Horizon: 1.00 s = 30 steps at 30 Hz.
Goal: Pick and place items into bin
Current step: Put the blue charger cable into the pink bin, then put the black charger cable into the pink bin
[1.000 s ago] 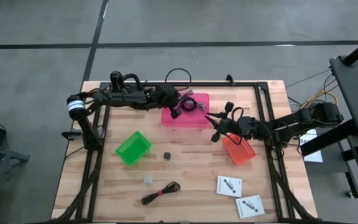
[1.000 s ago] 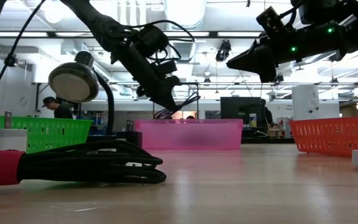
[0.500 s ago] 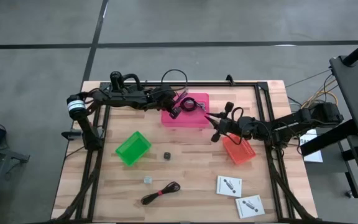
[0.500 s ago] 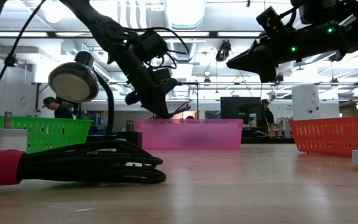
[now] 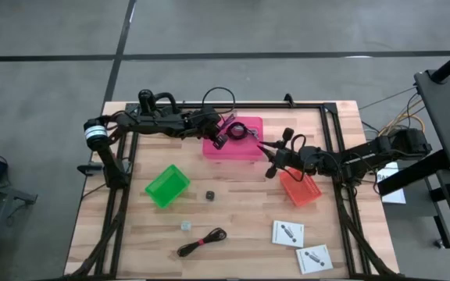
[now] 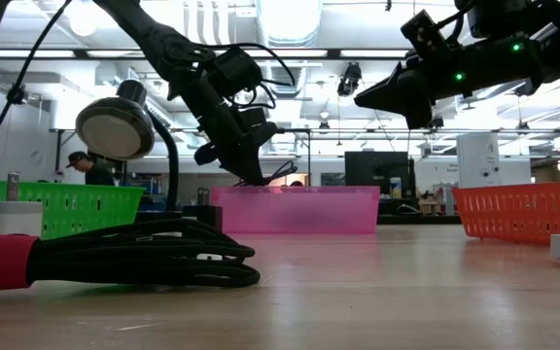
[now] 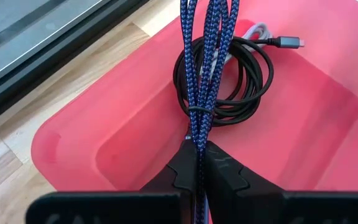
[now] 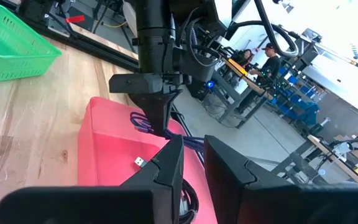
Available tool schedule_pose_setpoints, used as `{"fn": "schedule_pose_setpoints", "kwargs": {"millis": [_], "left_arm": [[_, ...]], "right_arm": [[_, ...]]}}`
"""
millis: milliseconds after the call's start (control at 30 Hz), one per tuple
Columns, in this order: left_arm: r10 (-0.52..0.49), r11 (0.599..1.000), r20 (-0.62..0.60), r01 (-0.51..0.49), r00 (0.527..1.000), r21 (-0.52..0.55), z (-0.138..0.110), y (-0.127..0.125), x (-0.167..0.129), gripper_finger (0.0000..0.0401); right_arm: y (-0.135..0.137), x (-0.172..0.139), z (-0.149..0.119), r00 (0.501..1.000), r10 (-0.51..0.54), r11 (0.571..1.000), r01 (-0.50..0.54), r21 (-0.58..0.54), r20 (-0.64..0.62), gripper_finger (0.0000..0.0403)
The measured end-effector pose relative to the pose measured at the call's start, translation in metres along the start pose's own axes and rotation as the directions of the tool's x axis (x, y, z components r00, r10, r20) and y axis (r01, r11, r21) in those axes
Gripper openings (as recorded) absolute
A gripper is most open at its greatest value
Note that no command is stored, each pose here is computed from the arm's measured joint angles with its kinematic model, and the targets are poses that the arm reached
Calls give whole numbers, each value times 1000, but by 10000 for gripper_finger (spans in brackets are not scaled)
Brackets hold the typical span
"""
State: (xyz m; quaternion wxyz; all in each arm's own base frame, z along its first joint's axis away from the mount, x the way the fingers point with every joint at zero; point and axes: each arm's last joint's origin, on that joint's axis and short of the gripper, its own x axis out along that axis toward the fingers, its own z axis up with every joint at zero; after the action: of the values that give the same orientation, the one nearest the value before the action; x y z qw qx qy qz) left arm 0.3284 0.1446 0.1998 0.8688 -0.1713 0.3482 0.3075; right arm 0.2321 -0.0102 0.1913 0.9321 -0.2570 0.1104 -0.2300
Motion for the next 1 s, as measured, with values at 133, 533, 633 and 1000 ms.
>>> {"fn": "schedule_pose_setpoints", "kwargs": {"millis": [133, 533, 633, 1000], "left_arm": [[-1, 1000, 7, 1, 1000, -1, 1, 0, 0, 4], [-1, 1000, 8, 1, 1000, -1, 1, 0, 0, 51], [-1, 1000, 8, 1, 1000, 6, 1, 0, 0, 62], [-33, 998, 0, 33, 999, 55, 0, -2, 0, 69]], "right_arm": [[0, 0, 0, 1000, 0, 1000, 0, 0, 0, 52], [0, 0, 0, 1000, 1, 1000, -1, 0, 0, 52], [0, 0, 0, 1000, 1, 1000, -1, 0, 0, 52], [0, 0, 0, 1000, 1, 1000, -1, -7, 0, 52]]}}
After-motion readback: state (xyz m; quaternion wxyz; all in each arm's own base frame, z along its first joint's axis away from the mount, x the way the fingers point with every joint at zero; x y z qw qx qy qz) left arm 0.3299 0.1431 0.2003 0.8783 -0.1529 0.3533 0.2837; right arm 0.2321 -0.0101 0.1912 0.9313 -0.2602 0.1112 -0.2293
